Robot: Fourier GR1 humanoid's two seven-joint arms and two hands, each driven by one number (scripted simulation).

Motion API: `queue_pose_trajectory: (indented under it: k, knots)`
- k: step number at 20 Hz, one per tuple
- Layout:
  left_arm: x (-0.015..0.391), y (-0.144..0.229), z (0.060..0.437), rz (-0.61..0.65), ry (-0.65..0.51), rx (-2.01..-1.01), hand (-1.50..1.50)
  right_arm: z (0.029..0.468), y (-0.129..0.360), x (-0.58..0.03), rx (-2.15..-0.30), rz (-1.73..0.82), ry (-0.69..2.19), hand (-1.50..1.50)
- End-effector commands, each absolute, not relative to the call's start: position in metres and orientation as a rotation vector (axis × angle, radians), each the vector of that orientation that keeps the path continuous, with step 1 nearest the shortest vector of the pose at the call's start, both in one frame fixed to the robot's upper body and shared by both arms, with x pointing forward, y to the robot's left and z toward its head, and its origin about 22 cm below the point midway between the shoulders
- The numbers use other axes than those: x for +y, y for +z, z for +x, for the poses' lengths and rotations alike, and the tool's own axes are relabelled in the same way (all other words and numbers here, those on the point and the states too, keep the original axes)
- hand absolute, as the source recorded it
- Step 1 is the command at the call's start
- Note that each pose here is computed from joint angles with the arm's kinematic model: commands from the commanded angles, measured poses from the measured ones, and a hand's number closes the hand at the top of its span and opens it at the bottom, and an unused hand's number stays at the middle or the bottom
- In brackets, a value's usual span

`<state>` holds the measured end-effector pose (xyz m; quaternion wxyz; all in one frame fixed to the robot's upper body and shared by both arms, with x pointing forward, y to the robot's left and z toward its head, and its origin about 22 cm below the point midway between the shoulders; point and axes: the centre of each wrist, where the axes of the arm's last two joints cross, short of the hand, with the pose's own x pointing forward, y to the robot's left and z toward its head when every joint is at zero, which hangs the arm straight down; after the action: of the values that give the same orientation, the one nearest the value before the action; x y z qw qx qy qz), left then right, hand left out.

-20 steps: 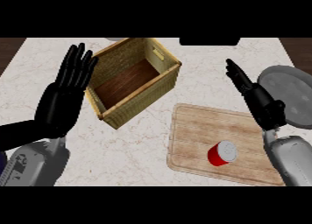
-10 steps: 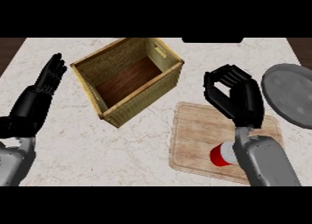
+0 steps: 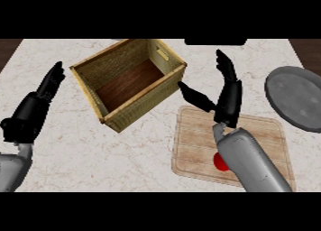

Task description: Pick the can from the cutting board and place it in the basket

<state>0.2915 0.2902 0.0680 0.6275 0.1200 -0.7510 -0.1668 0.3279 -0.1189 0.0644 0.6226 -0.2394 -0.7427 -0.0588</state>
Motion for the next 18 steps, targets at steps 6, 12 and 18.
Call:
queue_pose_trajectory:
  k: [6, 12, 18]
  knots:
    - [0.295, 0.067, 0.29, 0.307, -0.373, -1.682, 0.0, 0.359, 0.056, -0.176, -1.228, -0.875, 0.416, -1.5]
    - [0.303, 0.064, 0.286, 0.311, -0.383, -1.664, 0.0, 0.364, 0.103, -0.15, -0.904, -0.809, 0.744, -1.5]
    - [0.3, 0.064, 0.283, 0.308, -0.359, -1.692, 0.0, 0.36, 0.185, -0.118, -0.724, -0.736, 0.872, -1.5]
